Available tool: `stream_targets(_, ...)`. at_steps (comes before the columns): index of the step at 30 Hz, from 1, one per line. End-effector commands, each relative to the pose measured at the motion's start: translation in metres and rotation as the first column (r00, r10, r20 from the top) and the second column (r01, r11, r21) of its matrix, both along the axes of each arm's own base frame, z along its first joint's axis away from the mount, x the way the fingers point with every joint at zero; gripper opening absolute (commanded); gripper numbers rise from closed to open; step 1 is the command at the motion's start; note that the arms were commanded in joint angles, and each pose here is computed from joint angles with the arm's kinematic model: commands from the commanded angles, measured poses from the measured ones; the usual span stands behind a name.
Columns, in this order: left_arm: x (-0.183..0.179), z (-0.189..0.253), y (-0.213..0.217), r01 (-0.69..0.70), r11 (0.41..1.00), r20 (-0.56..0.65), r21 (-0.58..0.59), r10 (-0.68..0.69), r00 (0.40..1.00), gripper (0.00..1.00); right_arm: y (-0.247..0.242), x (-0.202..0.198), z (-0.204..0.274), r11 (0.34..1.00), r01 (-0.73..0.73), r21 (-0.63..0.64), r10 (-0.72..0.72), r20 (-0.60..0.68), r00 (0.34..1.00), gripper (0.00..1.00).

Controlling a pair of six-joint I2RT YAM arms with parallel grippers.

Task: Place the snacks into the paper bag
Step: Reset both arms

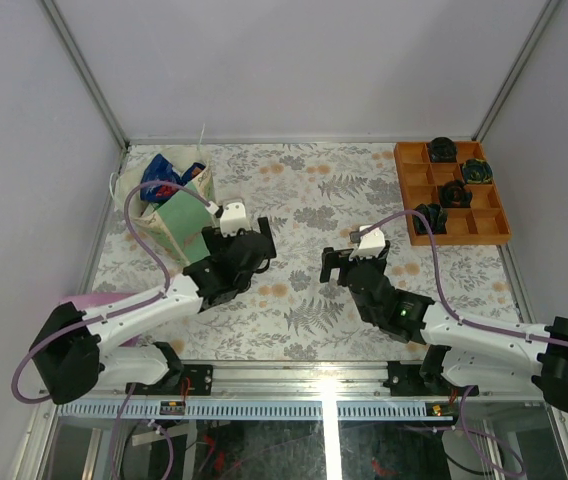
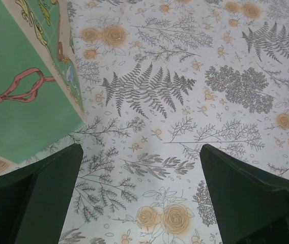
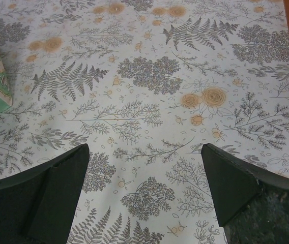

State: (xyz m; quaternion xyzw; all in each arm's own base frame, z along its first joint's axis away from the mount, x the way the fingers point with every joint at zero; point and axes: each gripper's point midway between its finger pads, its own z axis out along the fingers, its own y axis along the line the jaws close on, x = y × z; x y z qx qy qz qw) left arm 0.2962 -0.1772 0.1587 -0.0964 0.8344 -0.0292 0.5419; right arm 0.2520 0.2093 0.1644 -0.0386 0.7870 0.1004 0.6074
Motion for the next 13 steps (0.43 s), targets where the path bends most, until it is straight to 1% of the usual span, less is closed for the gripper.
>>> stream_targets(1, 0.012, 0.008, -0.005, -0.016, 0.999, 0.100, -0.047, 0.021, 0.995, 1.00, 0.002, 0.009, 0.025, 0.995, 0.048, 0.086, -0.052, 0.051, 0.997, 0.99)
stream_targets(7, 0.006, -0.003, -0.003, 0.023, 0.998, 0.119, -0.055, -0.016, 0.993, 1.00, 0.004, 0.010, 0.024, 0.996, 0.044, 0.082, -0.049, 0.058, 0.997, 0.99)
stream_targets(13, 0.004, -0.008, -0.001, 0.035, 0.998, 0.126, -0.055, -0.028, 0.992, 1.00, 0.008, 0.014, 0.020, 0.998, 0.059, 0.036, -0.061, 0.036, 0.998, 0.99)
